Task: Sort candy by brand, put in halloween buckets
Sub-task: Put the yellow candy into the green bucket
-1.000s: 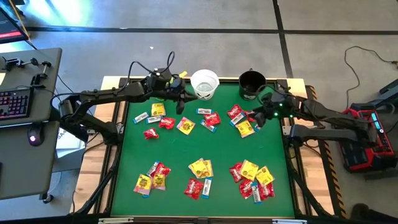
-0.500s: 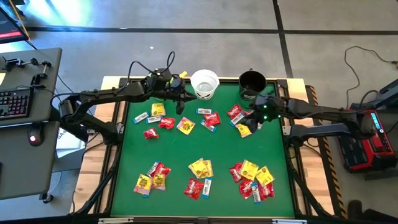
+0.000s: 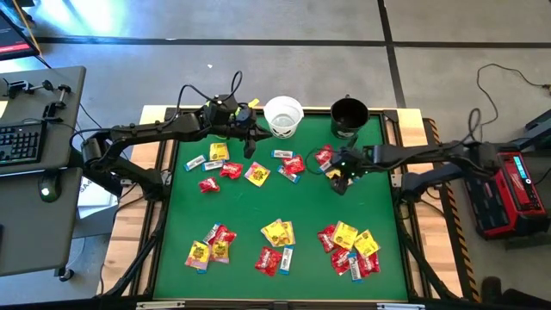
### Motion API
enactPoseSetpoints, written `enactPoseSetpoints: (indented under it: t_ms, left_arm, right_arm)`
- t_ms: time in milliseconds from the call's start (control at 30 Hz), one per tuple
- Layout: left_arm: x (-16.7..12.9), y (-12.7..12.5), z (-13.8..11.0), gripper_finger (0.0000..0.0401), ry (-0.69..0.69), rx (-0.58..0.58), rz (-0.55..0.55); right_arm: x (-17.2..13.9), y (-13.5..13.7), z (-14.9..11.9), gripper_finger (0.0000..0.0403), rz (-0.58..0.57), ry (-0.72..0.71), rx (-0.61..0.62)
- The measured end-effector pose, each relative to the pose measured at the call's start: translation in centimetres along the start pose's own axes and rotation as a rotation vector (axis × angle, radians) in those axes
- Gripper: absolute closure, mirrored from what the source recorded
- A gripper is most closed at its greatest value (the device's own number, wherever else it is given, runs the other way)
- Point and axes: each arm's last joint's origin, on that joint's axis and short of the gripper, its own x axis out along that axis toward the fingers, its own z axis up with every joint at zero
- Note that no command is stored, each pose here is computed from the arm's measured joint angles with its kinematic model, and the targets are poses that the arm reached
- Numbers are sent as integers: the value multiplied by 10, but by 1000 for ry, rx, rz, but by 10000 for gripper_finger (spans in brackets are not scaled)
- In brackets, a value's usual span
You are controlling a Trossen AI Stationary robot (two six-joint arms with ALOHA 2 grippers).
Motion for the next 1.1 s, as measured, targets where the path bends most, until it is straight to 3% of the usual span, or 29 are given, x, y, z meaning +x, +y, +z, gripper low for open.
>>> enactPoseSetpoints:
  t_ms: [333, 533, 833, 1100]
  left_arm:
    - [0, 0, 0, 401, 0, -12, 0]
    - [0, -1, 0, 401, 1, -27, -3]
    - [0, -1, 0, 401, 1, -27, -3]
    - [0, -1, 0, 401, 1, -43, -3]
  right_arm:
    - [40, 6, 0, 202, -49, 101, -52]
    - [53, 7, -2, 247, -64, 148, -30]
    - [50, 10, 3, 384, -18, 138, 16]
    - [32, 22, 41, 400, 78, 28, 28]
